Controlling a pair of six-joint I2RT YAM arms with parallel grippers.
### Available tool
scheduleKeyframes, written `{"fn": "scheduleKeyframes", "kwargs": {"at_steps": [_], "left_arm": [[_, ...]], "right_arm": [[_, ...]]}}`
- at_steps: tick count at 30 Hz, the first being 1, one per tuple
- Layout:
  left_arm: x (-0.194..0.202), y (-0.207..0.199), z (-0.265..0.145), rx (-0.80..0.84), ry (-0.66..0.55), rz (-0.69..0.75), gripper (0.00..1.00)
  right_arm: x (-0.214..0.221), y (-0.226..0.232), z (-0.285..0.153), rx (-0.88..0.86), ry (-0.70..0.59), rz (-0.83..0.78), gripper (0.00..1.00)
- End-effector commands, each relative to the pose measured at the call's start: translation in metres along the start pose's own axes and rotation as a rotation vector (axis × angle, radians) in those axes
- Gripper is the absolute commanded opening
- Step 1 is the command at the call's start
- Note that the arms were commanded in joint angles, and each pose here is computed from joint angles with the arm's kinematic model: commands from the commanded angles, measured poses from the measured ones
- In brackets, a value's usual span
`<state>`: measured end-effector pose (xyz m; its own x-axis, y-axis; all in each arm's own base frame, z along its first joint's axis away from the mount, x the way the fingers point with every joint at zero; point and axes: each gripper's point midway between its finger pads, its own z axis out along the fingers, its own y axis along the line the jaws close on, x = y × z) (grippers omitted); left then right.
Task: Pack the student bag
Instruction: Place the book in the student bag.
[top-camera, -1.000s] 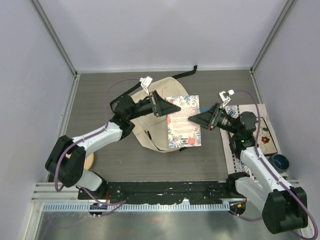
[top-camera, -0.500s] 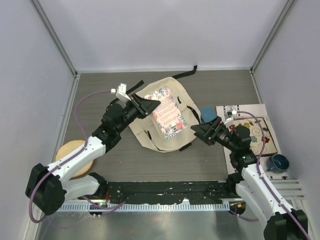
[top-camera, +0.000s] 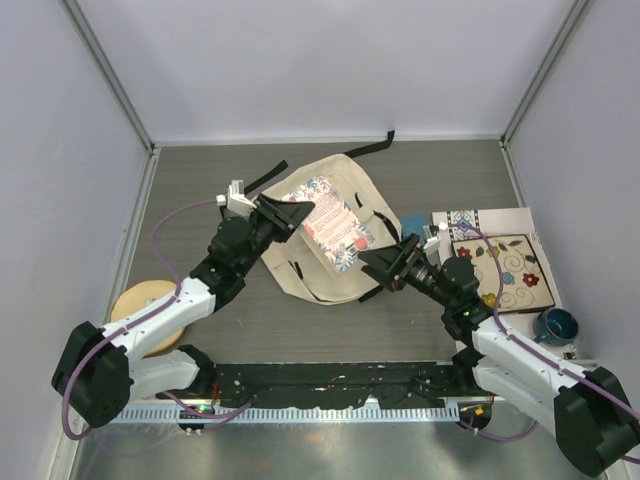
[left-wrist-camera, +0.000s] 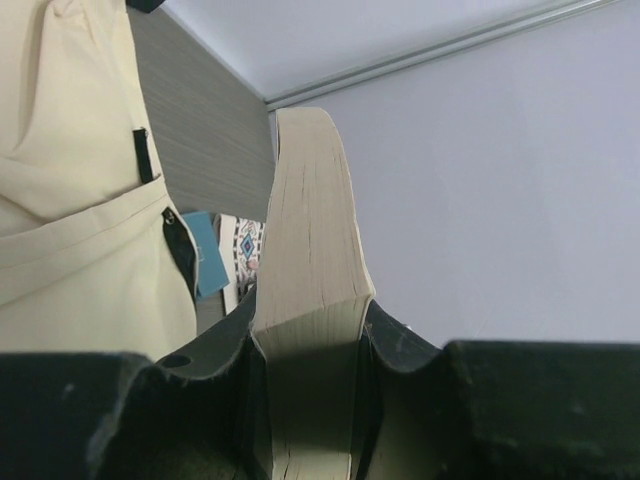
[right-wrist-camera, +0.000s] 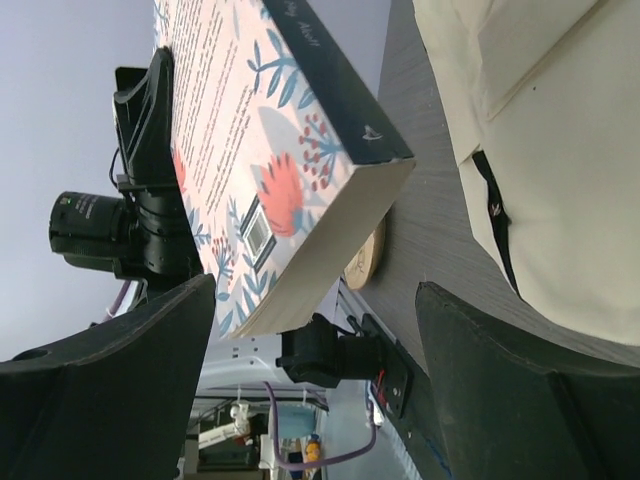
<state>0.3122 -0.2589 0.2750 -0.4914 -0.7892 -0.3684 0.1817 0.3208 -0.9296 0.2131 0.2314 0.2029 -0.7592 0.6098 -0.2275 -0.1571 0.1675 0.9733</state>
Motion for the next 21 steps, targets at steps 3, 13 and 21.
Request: {"fn": "scheduleKeyframes", "kwargs": {"at_steps": [3,13,21], "left_arm": [[-0.028,-0.057,-0.008,0.197,-0.114,-0.126,0.00],[-0.019,-0.058,-0.002,0.256,-0.094,-0.202,0.00],[-0.010,-0.053,0.002,0.250,-0.077,-0.199,0.00]], "right_arm": [[-0.025,0.044,0.011,-0.145,-0.111,-0.054,0.86],[-0.030,0.073,0.028,-0.255,-0.125,-0.031,0.87],[-0.028,0.085,0.037,-0.308,-0.119,-0.013,0.63]]}}
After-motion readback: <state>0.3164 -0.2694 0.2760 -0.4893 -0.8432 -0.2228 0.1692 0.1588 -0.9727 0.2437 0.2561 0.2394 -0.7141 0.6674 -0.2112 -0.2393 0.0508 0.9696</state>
